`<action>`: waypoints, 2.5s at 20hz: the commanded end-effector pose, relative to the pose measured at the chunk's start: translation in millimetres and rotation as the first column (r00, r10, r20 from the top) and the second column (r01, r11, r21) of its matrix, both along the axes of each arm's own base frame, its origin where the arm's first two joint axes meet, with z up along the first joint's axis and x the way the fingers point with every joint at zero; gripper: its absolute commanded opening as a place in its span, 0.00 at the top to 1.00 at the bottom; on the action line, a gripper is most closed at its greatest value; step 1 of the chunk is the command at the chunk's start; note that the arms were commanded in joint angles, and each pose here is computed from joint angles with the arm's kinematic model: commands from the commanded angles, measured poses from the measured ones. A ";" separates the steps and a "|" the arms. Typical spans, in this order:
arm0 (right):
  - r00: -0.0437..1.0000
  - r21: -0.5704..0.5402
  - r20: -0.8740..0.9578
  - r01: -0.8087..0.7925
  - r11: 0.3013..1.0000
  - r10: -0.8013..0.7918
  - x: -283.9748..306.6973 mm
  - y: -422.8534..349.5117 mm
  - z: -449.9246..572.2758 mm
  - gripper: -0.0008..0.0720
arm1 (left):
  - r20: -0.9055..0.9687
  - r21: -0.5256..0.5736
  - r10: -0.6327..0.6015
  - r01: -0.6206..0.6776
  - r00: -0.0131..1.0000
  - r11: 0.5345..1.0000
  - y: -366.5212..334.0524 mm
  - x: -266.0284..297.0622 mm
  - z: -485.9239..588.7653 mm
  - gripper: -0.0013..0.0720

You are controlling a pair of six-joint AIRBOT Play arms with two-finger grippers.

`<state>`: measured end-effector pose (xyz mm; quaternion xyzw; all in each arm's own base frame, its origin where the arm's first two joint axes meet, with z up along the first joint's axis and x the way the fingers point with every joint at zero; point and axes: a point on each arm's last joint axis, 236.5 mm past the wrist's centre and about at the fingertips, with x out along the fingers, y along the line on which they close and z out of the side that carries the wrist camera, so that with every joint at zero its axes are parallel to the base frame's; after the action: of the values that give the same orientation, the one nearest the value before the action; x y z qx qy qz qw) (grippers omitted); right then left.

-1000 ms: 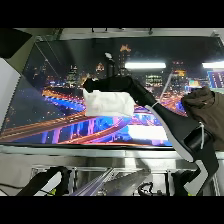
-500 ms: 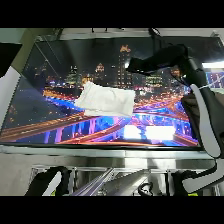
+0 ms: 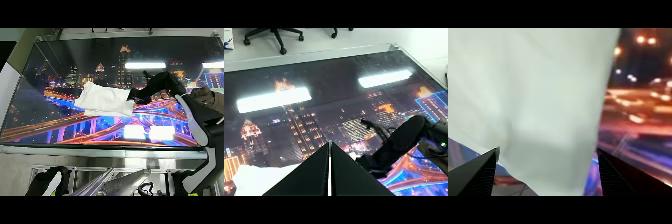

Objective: Fold the shirts.

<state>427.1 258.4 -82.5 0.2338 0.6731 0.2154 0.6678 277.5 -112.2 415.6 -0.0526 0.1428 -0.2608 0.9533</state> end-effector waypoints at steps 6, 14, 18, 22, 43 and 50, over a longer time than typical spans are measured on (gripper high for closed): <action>0.999 0.119 0.040 -0.013 0.993 0.008 4.9 49.5 -3.2 0.83 | -0.001 0.000 0.001 -0.001 1.000 1.000 0.3 -0.4 0.1 0.96; 0.999 0.117 0.048 -0.014 0.993 0.009 7.6 44.0 0.3 0.73 | -0.043 0.021 -0.018 0.019 0.999 1.000 -2.2 -5.7 -10.6 0.96; 1.000 0.115 0.005 -0.025 0.993 0.025 3.2 13.6 13.3 0.22 | -0.043 0.021 -0.018 0.019 0.999 1.000 -2.1 -5.7 -10.7 0.96; 0.998 0.122 0.000 0.069 0.990 -0.070 26.3 -23.3 11.1 0.10 | -0.043 0.022 -0.017 0.018 0.999 1.000 -1.8 -5.5 -10.7 0.96; 0.945 0.258 0.321 -0.017 0.966 -0.068 64.3 14.6 157.3 0.97 | -0.054 0.021 -0.017 0.018 0.998 1.000 -1.5 -1.8 -13.8 0.96; 0.672 0.323 0.577 0.335 0.885 -0.465 82.1 -230.3 350.3 0.97 | -0.071 0.030 -0.026 0.029 0.997 0.999 -2.8 -5.3 -17.8 0.96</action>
<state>525.6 116.4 215.1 0.3322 0.3687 0.2519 0.8308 274.3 -114.4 400.9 -0.0471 0.1740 -0.2677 0.9465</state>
